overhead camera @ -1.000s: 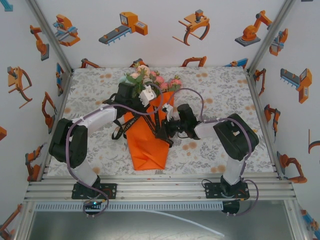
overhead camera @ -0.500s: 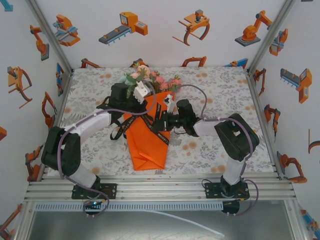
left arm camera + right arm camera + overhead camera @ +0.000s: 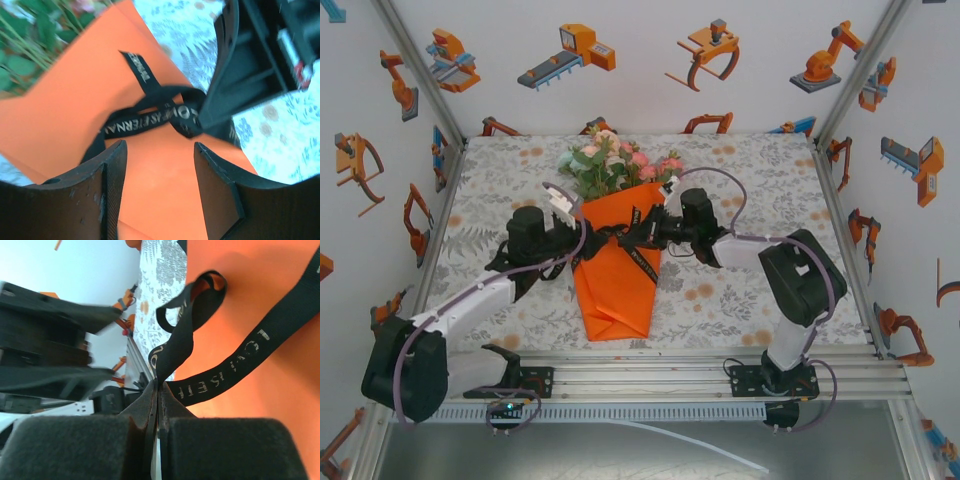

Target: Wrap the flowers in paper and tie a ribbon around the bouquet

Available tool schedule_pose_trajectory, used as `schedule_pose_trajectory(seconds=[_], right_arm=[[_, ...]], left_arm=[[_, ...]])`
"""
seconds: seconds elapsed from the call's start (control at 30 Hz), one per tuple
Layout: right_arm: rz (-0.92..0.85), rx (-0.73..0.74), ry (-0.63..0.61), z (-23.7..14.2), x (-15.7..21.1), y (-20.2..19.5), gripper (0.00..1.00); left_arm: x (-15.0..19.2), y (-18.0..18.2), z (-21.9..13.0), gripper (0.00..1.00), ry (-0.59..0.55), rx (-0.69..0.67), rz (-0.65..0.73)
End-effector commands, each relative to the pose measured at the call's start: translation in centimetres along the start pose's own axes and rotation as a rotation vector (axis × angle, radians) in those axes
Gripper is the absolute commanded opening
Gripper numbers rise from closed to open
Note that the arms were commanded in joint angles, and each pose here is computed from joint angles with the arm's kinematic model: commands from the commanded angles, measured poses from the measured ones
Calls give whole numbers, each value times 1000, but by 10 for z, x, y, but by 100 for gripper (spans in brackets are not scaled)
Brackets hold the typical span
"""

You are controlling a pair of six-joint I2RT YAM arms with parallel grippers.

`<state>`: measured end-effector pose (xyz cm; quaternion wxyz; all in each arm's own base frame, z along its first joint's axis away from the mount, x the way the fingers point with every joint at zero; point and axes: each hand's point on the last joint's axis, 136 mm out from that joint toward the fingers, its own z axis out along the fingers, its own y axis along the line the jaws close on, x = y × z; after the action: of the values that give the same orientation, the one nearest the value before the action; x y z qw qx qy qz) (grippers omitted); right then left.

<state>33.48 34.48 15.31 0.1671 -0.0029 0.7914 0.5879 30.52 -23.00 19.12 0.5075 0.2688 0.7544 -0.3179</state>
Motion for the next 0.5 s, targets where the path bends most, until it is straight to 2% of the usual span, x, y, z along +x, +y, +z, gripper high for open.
schedule_pose_trajectory(seconds=[0.0,0.13,0.37,0.47], right_arm=[[-26,-87,-65,-6,-22,43,0],[-28,-87,-72,-6,-25,43,0],[-26,-81,-75,-4,-25,40,0],[-30,-84,-75,-5,-25,42,0]], left_arm=[[-11,-29,6,54,-99,144,49],[-1,-42,20,54,-101,209,97],[12,-20,46,55,-89,123,81],[8,-24,52,56,-122,168,52]])
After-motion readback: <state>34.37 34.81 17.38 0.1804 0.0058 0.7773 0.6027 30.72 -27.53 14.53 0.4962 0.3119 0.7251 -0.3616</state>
